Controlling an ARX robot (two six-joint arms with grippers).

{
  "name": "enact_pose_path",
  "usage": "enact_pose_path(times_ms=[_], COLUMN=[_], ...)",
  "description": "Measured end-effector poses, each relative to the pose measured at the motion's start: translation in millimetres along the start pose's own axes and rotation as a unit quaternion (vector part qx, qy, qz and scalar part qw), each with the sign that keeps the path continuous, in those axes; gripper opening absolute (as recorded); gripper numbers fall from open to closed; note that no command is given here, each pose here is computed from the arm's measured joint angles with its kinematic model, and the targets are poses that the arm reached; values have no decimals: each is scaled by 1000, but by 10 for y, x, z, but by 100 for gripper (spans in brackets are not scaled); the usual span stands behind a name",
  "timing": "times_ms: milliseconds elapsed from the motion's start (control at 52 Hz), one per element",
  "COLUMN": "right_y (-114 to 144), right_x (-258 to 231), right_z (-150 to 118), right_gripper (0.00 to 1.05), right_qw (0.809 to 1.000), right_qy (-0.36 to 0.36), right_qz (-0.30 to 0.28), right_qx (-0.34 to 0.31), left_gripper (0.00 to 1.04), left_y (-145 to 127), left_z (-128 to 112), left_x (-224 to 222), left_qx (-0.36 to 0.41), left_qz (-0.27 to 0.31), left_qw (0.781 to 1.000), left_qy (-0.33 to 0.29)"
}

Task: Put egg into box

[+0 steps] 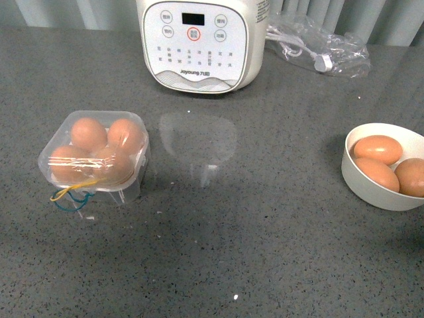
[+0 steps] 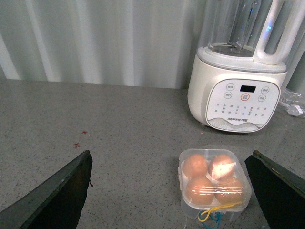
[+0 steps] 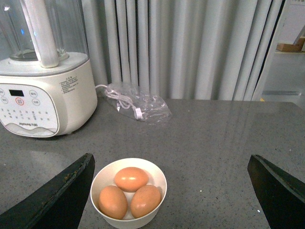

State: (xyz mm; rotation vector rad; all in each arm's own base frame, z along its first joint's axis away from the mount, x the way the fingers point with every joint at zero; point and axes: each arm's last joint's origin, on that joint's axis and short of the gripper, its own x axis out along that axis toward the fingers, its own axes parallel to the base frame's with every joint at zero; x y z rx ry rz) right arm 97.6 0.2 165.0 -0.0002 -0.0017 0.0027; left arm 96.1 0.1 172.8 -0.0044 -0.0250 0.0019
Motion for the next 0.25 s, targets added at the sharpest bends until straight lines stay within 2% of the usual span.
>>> enact_pose_path(times_ms=[250], right_y=[0], right_x=[0], right_z=[0], right_gripper=[97], right_qw=[1000], right_qy=[0], right_qz=[0], right_qx=[0], left_gripper=[98], left_y=[0], left_z=[0], left_x=[0], left_qx=[0], left_qz=[0], left_qw=[1000], left_qy=[0])
